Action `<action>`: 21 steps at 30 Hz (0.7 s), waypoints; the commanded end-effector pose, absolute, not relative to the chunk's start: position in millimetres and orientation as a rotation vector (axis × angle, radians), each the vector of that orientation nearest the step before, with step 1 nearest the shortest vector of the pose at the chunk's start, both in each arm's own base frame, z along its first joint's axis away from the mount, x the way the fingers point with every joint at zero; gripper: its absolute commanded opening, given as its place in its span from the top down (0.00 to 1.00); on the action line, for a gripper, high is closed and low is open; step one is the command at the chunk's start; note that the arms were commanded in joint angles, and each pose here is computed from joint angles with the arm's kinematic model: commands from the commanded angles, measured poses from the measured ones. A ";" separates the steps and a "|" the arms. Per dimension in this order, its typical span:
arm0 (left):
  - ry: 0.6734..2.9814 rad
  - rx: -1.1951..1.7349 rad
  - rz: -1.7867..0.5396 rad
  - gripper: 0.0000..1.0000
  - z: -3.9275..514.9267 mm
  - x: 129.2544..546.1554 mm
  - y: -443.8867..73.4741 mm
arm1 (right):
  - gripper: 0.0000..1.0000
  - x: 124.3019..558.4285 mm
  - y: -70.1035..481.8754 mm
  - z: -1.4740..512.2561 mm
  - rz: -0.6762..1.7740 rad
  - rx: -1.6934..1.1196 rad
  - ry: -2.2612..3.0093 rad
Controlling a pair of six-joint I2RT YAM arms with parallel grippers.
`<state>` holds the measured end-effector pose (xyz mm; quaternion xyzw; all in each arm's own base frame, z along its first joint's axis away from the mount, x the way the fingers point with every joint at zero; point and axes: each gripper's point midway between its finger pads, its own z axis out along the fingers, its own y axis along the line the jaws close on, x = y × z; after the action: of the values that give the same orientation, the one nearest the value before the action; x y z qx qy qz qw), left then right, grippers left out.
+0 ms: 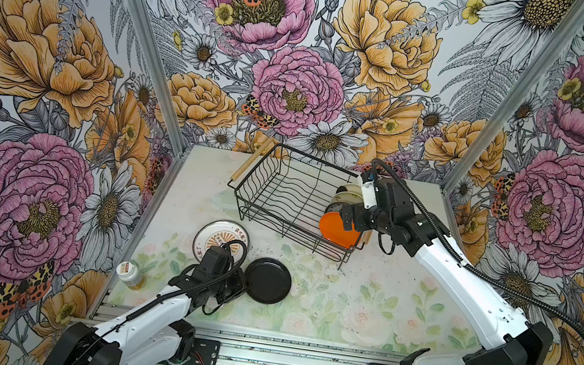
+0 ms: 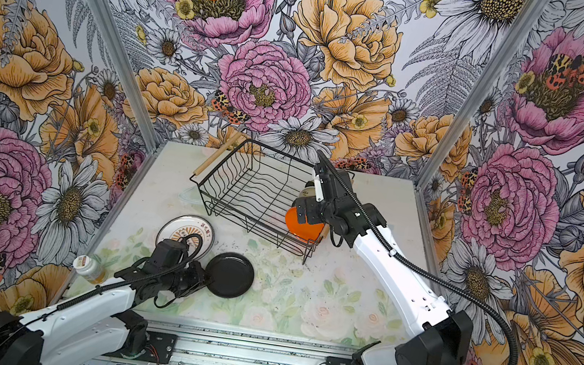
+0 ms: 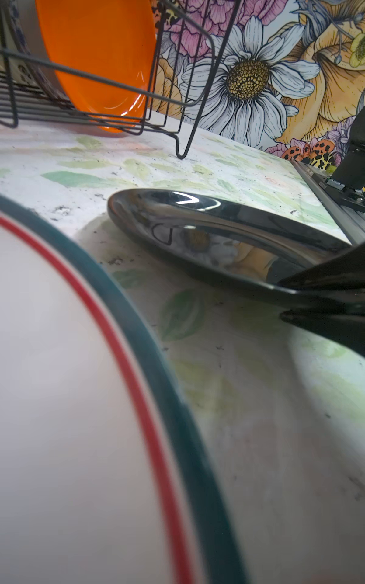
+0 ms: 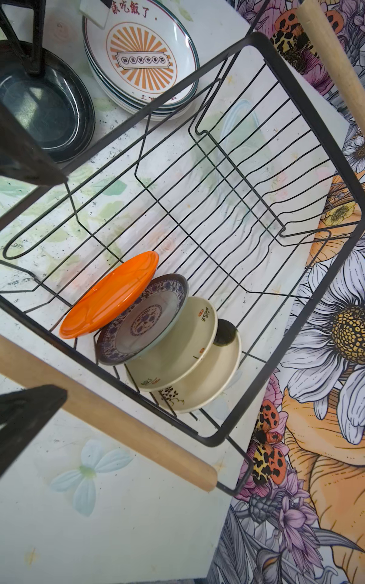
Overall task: Unload the plates from the dish rack
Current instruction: 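Lay the black plate down with the left gripper while the right returns to the rack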
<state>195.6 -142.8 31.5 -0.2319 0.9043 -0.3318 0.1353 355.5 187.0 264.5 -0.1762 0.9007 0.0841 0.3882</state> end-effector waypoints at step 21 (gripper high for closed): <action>2.651 -0.747 -0.773 0.06 38.2 192.5 -119.8 | 0.01 342.9 197.5 289.0 0.178 -0.801 2.192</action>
<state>197.7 -135.6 40.2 -0.2395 0.9103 -0.3065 0.1416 345.7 192.7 272.2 -0.2848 0.8762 0.0659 0.3833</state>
